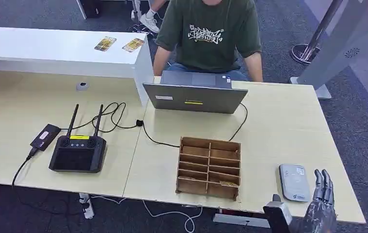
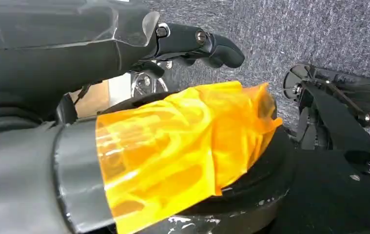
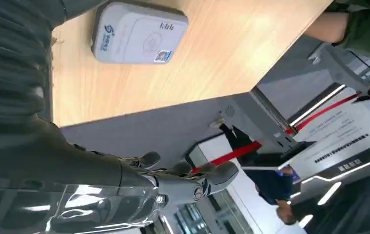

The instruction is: Pass the card to the sensor for recognition and then transmit it.

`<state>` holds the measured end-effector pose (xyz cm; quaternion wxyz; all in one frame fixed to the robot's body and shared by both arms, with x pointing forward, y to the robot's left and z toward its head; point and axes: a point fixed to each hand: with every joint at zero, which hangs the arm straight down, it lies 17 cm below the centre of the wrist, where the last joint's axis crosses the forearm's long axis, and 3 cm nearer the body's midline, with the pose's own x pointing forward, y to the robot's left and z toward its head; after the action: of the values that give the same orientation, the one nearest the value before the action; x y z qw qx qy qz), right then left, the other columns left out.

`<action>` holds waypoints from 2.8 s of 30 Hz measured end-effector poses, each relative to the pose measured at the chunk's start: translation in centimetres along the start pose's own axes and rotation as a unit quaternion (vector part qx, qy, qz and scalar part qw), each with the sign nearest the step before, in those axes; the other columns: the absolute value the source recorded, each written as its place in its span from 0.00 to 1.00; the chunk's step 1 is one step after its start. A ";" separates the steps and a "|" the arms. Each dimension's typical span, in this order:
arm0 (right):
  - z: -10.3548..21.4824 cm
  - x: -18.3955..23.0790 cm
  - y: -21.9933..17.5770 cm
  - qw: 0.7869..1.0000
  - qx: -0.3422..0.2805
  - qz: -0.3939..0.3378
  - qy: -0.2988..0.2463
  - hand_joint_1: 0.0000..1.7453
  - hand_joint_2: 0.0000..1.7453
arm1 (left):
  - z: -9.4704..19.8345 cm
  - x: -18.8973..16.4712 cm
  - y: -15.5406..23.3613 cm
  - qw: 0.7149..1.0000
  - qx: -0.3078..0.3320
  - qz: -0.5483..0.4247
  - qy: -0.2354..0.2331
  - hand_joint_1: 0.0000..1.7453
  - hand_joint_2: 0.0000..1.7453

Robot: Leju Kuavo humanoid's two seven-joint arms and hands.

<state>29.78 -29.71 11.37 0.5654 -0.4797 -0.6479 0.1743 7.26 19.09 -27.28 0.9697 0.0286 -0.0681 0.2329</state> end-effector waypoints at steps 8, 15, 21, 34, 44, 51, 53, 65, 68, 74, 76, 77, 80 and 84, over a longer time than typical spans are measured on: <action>1.2 1.9 0.8 0.993 0.014 0.101 -0.060 0.00 1.00 | 0.0 -0.1 0.0 1.000 0.000 0.000 0.004 0.00 0.00; 2.2 2.4 1.7 0.983 0.030 0.152 -0.099 0.00 1.00 | 0.0 -0.2 0.0 1.000 0.000 0.000 0.007 0.00 0.00; 2.9 2.6 2.6 0.972 0.041 0.197 -0.122 0.00 1.00 | 0.0 -0.3 0.0 1.000 -0.001 0.000 0.010 0.00 0.00; 4.7 4.6 5.9 0.965 0.098 0.182 -0.161 0.00 1.00 | 0.0 -0.4 0.1 1.000 0.000 0.000 0.012 0.00 0.00; 5.3 6.1 9.4 0.959 0.148 0.155 -0.185 0.00 1.00 | 0.0 -0.4 0.1 1.000 0.000 -0.001 0.012 0.00 0.00; 4.9 6.9 10.7 0.955 0.156 0.155 -0.197 0.00 1.00 | 0.0 -0.4 0.0 1.000 -0.001 -0.003 0.012 0.00 0.00; 4.8 7.3 11.1 0.954 0.157 0.153 -0.204 0.00 1.00 | 0.0 -0.4 0.0 1.000 -0.002 -0.004 0.012 0.00 0.00; 4.6 11.2 13.1 0.941 0.158 0.144 -0.261 0.00 1.00 | 0.0 -0.4 -0.1 1.000 -0.005 -0.015 0.010 0.00 0.00; 4.4 11.4 13.7 0.931 0.163 0.171 -0.279 0.00 1.00 | 0.0 -0.4 -0.1 1.000 -0.005 -0.018 0.010 0.00 0.00; 4.4 10.9 14.6 0.921 0.180 0.200 -0.280 0.00 1.00 | 0.0 -0.4 -0.1 1.000 -0.005 -0.019 0.010 0.00 0.00; 4.4 10.8 14.7 0.921 0.182 0.202 -0.280 0.00 1.00 | 0.0 -0.4 -0.1 1.000 -0.005 -0.019 0.010 0.00 0.00; 4.4 10.8 14.7 0.921 0.182 0.202 -0.280 0.00 1.00 | 0.0 -0.4 -0.1 1.000 -0.005 -0.019 0.010 0.00 0.00; 4.5 10.4 15.0 0.919 0.192 0.210 -0.275 0.00 1.00 | 0.0 -0.4 -0.1 1.000 -0.005 -0.019 0.010 0.00 0.00; 4.5 9.1 15.4 0.913 0.209 0.229 -0.267 0.00 1.00 | 0.0 -0.4 -0.1 1.000 -0.006 -0.019 0.008 0.00 0.00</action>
<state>33.16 -13.45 3.29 0.4036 -0.4211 -0.5959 0.5519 6.95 18.78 -27.31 0.9746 0.0222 -0.0608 0.2142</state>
